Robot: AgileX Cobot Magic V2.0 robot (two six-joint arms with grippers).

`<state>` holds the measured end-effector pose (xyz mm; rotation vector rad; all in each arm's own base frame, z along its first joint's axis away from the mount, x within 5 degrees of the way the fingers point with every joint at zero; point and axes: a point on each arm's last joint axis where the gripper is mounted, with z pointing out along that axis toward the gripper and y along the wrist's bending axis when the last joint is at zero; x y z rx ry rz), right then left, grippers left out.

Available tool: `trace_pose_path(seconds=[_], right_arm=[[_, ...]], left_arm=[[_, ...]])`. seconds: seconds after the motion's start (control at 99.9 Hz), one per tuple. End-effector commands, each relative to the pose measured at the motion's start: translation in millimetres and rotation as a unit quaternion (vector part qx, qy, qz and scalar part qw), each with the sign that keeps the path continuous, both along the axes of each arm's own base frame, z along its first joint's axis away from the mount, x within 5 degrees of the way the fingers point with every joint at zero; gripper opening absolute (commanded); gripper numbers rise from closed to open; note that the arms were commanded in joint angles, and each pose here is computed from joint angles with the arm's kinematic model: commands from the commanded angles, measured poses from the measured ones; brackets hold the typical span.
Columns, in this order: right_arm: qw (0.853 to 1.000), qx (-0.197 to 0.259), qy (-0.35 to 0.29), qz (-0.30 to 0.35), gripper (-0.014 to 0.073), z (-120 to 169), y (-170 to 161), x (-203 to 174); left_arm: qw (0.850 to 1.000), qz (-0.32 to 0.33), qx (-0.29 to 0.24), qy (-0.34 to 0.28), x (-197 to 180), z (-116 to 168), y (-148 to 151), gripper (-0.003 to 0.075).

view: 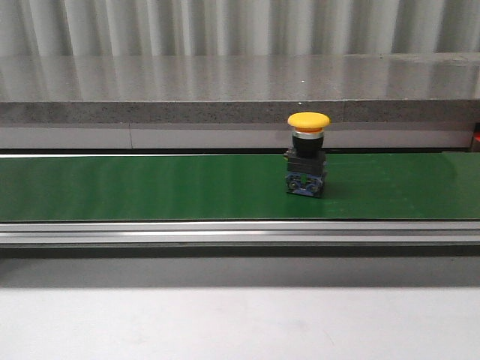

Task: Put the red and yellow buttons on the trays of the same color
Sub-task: 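Release the red button and move the right gripper over the yellow button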

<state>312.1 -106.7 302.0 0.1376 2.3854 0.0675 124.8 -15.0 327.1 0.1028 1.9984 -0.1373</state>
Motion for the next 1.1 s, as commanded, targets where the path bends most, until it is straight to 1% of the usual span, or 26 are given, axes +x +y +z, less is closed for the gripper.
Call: trace_pose_path(seconds=[0.0, 0.09, 0.18, 0.33, 0.49, 0.68, 0.991, 1.041, 1.091], right_arm=[[0.999, -0.008, -0.044, 0.016, 0.0647, 27, 18, -18], [0.998, -0.005, -0.031, 0.060, 0.0647, 33, 37, -29], [0.993, -0.003, -0.011, 0.119, 0.0647, 36, 60, -35], [0.974, 0.011, 0.043, 0.222, 0.0647, 26, 99, -40], [0.960, 0.008, 0.048, 0.277, 0.0647, 16, 134, -33], [0.948, 0.001, 0.041, 0.315, 0.0647, 7, 163, -25], [0.944, -0.006, 0.041, 0.327, 0.0646, -18, 186, -5], [0.944, -0.007, 0.040, 0.326, 0.0637, -22, 188, -2], [0.945, -0.008, 0.041, 0.325, 0.0594, -26, 190, 2]], left_arm=[[0.999, 0.002, -0.011, -0.050, 2, 16, -1, -0.0020], [0.999, 0.002, -0.011, -0.050, 2, 16, -1, -0.0020], [0.999, 0.002, -0.011, -0.050, 2, 16, -1, -0.0020], [0.999, 0.002, -0.011, -0.050, 2, 16, -1, -0.0020], [0.999, 0.002, -0.011, -0.050, 2, 16, -1, -0.0020], [0.999, 0.002, -0.011, -0.050, 2, 16, -1, -0.0020], [0.999, 0.002, -0.011, -0.050, 2, 16, -1, -0.0020], [0.999, 0.002, -0.011, -0.050, 2, 16, -1, -0.0020], [0.999, 0.002, -0.011, -0.050, 2, 16, -1, -0.0020]])
